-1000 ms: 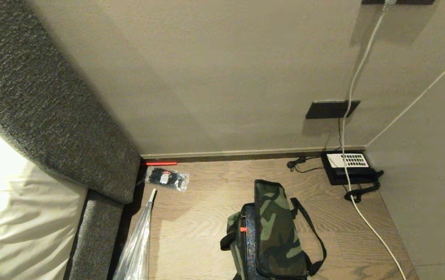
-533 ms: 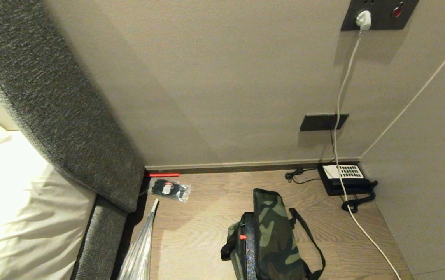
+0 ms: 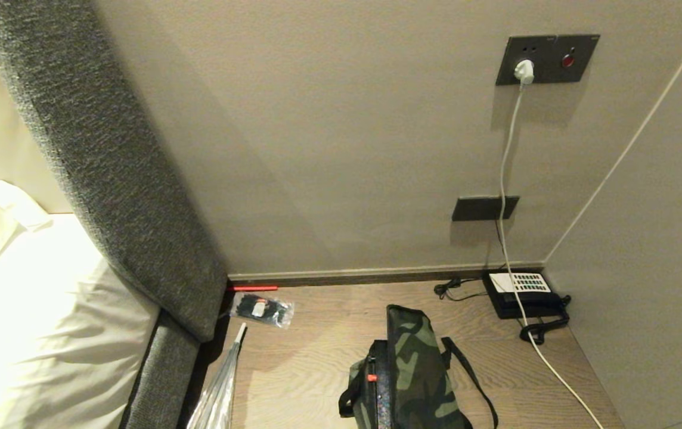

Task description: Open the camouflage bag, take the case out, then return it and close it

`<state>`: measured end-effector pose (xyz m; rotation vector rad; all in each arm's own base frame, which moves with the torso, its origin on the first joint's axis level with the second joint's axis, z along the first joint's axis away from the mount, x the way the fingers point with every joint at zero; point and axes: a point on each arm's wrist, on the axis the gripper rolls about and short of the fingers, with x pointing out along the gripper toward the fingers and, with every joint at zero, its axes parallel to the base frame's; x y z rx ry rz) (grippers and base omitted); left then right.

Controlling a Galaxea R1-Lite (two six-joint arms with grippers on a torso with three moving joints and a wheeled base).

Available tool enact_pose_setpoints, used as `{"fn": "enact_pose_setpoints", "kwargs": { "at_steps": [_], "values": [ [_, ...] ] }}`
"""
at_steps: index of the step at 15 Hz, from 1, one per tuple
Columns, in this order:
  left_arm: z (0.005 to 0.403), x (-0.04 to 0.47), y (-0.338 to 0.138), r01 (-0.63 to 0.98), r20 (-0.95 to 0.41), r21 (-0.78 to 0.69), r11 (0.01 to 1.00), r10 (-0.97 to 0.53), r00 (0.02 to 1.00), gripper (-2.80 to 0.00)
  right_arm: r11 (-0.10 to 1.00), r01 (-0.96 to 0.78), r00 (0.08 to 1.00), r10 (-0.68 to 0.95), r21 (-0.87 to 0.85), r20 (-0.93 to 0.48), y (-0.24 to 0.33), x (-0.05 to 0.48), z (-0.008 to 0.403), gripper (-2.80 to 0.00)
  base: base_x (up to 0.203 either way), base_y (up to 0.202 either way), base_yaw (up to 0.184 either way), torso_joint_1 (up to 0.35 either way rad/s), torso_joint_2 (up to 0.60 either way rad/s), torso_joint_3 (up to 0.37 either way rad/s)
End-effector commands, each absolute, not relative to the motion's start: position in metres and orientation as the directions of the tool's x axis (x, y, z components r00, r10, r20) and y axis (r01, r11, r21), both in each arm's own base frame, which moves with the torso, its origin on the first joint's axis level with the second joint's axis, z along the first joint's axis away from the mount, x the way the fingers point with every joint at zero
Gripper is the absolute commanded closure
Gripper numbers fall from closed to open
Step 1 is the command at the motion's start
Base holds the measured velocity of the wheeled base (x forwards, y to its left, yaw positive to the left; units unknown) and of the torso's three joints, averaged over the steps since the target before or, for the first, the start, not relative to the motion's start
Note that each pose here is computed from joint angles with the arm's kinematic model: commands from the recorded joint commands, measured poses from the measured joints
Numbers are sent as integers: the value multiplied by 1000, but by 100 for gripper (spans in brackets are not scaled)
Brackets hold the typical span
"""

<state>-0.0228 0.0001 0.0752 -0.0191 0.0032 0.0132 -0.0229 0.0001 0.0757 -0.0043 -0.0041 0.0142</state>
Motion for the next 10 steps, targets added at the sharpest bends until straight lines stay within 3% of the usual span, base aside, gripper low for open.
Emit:
{"fn": "enact_pose_setpoints", "kwargs": {
  "at_steps": [1, 10],
  "values": [
    [74, -23, 0, -14, -6, -20, 1000, 14, 1000, 0, 1000, -15, 1000, 15, -5, 5, 0, -23, 76, 0, 0, 0, 0, -2, 7, 193],
    [74, -23, 0, -14, -6, -20, 1000, 14, 1000, 0, 1000, -15, 1000, 15, -5, 6, 0, -23, 76, 0, 0, 0, 0, 2, 4, 202]
  ]
}}
